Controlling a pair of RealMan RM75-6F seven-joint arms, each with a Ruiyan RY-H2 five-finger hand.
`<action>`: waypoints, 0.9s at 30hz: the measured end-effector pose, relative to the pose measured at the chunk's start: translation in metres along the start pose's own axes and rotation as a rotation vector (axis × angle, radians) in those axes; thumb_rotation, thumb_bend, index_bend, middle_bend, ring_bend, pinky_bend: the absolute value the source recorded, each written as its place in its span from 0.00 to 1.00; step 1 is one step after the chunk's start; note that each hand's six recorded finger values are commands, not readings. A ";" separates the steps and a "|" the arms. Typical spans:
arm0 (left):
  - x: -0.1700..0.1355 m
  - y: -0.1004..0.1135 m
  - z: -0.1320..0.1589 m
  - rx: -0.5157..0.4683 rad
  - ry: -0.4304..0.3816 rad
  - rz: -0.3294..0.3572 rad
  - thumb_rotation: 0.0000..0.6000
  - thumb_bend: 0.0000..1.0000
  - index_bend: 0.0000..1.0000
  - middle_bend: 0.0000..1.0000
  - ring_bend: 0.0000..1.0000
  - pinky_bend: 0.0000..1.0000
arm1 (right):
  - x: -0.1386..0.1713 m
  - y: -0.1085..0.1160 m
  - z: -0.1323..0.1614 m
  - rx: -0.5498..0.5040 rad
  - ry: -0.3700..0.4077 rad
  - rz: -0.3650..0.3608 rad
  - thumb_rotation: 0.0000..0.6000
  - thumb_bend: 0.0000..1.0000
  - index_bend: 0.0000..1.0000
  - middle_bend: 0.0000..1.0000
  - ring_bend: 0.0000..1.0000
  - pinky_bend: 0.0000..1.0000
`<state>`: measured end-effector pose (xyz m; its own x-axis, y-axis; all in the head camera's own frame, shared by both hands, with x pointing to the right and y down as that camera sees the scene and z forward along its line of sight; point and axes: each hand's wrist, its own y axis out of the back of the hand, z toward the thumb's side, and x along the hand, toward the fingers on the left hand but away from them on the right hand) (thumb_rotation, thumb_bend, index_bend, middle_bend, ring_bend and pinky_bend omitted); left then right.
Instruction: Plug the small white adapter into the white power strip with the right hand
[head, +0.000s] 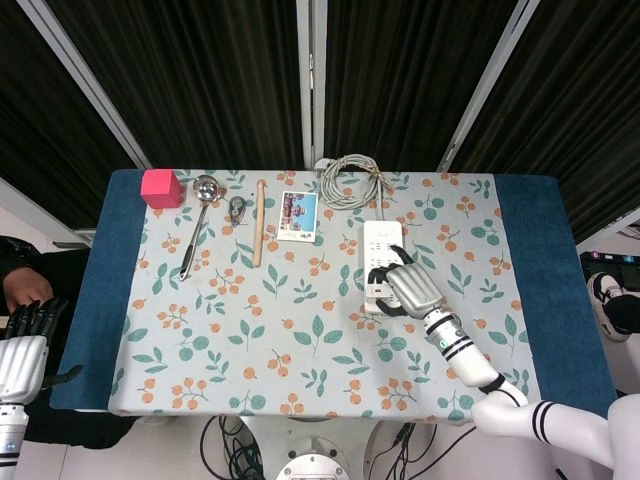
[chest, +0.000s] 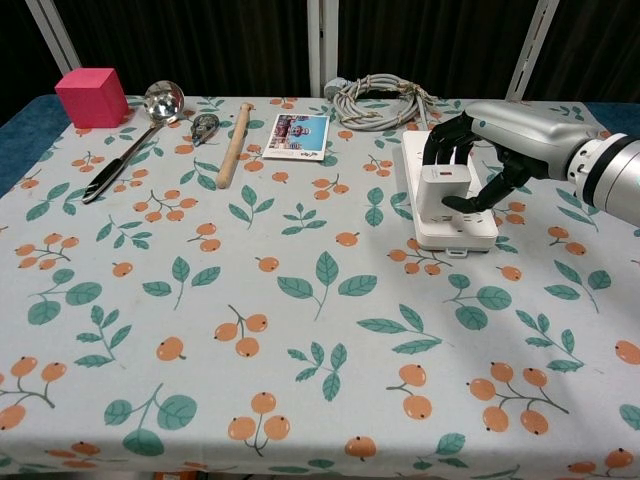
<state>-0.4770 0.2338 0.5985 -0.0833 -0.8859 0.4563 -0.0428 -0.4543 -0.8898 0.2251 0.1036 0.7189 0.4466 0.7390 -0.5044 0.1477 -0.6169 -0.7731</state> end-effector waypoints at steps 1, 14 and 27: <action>0.000 0.000 0.000 0.000 0.000 -0.001 1.00 0.03 0.10 0.04 0.00 0.00 | 0.000 0.000 0.000 -0.001 -0.001 0.001 1.00 0.60 0.86 0.68 0.43 0.07; 0.000 -0.002 -0.001 -0.003 -0.002 -0.002 1.00 0.03 0.10 0.04 0.00 0.00 | 0.002 -0.004 -0.006 -0.022 -0.024 -0.008 1.00 0.61 0.86 0.68 0.44 0.07; 0.001 -0.004 -0.002 -0.009 -0.003 -0.004 1.00 0.03 0.10 0.04 0.00 0.00 | 0.005 -0.012 -0.007 -0.051 -0.048 -0.015 1.00 0.62 0.86 0.69 0.44 0.07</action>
<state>-0.4789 0.2346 0.6023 -0.0802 -0.8845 0.4595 -0.0520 -0.4566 -0.8881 0.2317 0.1129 0.7288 0.4013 0.7597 -0.5116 0.1998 -0.6178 -0.7605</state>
